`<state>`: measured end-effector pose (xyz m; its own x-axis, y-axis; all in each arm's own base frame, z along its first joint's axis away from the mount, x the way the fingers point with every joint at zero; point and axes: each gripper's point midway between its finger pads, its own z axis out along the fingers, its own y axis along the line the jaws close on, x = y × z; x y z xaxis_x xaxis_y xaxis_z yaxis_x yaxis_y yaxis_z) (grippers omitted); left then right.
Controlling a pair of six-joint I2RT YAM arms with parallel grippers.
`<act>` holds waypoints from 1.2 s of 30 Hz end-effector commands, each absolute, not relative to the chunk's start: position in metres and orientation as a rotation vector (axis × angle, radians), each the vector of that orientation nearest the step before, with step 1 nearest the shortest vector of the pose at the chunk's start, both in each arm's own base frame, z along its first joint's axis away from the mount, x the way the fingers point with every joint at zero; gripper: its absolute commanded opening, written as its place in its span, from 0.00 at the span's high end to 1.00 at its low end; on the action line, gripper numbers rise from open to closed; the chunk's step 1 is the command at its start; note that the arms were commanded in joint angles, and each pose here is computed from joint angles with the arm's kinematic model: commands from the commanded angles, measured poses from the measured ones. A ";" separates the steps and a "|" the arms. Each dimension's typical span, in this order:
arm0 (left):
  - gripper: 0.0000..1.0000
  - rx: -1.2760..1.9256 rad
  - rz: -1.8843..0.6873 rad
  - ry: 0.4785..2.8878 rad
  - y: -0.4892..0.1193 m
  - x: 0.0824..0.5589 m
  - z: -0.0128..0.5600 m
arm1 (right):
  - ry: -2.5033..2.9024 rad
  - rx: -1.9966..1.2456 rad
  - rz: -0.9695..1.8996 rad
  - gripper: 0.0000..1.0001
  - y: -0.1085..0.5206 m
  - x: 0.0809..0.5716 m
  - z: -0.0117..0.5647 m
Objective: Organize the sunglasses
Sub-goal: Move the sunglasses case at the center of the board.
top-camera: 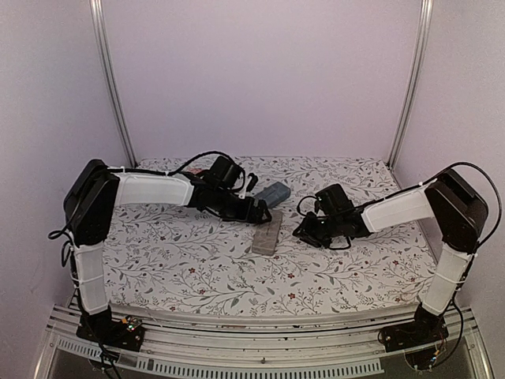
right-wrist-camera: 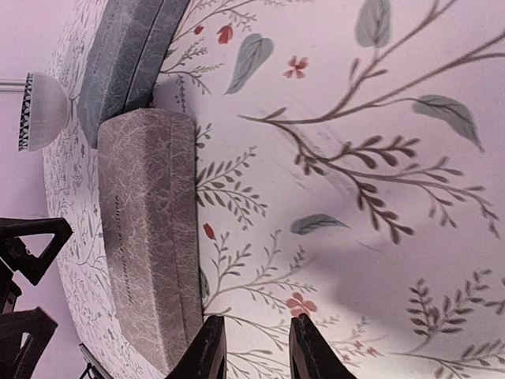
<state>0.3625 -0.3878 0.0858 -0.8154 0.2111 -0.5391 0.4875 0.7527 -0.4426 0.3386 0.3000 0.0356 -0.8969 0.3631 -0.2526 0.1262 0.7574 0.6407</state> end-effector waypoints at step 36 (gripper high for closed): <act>0.44 1.018 -0.259 2.195 -0.474 0.383 0.059 | 2.445 0.642 0.617 0.65 0.202 0.304 0.066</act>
